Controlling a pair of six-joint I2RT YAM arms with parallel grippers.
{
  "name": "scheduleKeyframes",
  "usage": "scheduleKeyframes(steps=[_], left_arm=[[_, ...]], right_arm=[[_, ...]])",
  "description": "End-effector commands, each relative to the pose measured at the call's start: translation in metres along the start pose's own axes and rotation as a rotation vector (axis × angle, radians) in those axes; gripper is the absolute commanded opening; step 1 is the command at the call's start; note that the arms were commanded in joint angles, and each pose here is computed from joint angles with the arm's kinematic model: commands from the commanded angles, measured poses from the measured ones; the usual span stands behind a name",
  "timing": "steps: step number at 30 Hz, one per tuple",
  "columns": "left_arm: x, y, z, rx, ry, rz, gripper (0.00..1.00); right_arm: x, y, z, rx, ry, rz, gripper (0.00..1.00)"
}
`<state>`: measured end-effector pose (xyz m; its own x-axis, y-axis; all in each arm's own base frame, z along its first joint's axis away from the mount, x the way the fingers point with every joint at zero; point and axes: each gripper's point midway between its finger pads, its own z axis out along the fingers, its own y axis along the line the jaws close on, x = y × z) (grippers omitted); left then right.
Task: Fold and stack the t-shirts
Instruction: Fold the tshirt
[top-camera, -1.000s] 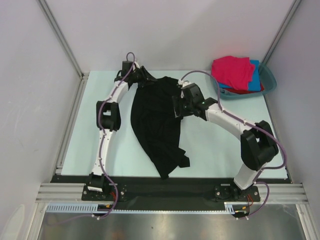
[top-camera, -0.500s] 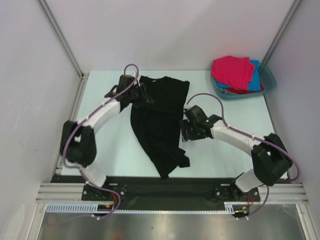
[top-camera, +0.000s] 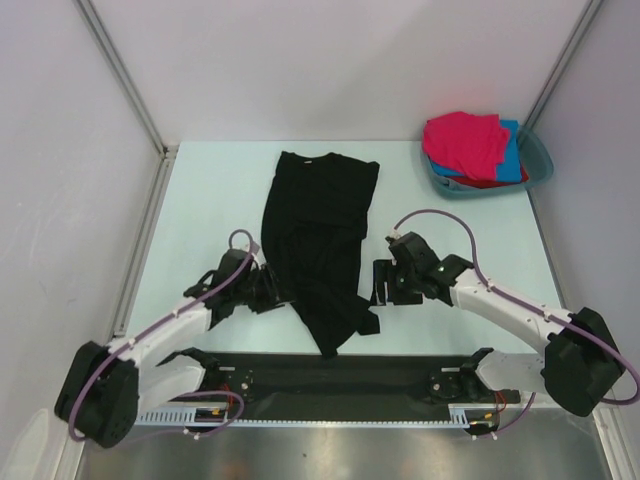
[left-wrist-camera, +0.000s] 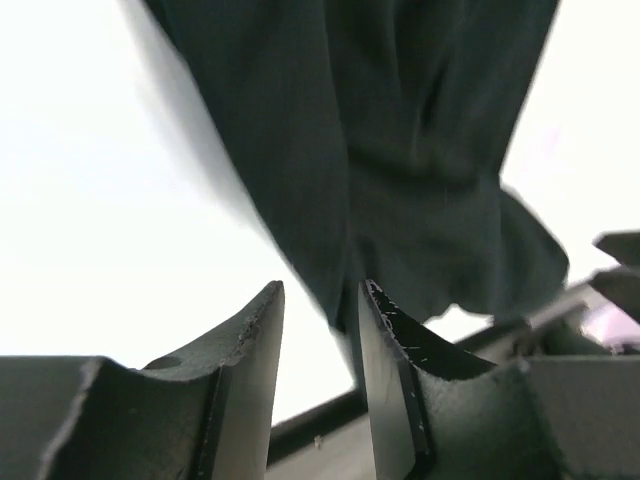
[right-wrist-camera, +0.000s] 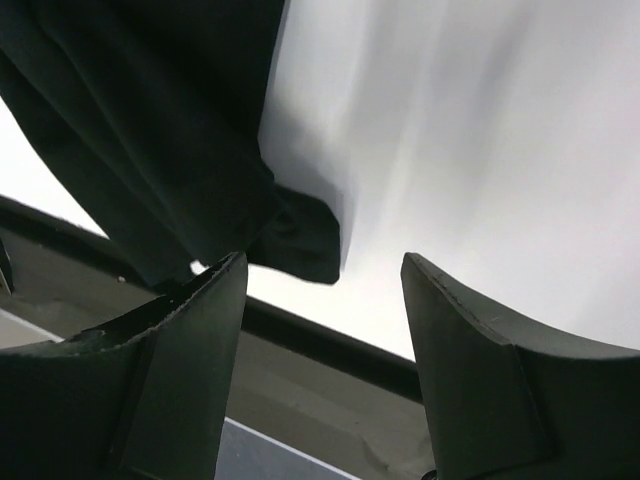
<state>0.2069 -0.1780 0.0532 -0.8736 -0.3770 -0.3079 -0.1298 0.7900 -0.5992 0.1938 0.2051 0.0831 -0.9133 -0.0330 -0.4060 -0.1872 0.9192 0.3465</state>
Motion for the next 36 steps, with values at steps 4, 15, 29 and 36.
scheduleKeyframes(steps=[4,15,29,36], left_arm=[[0.019,-0.024,-0.022,0.196,-0.015,-0.055,0.43],[0.05,-0.025,-0.01,0.252,0.078,-0.088,0.45],[0.063,-0.028,0.013,0.236,0.128,-0.082,0.43],[0.085,-0.044,0.025,0.252,0.214,-0.048,0.0]], right_arm=[[0.032,0.013,-0.003,-0.082,0.053,0.048,0.69],[0.052,0.026,0.016,-0.117,0.088,0.023,0.69],[0.05,0.028,0.062,-0.086,0.122,-0.011,0.52],[0.051,0.042,0.049,-0.144,0.112,-0.039,0.0]])
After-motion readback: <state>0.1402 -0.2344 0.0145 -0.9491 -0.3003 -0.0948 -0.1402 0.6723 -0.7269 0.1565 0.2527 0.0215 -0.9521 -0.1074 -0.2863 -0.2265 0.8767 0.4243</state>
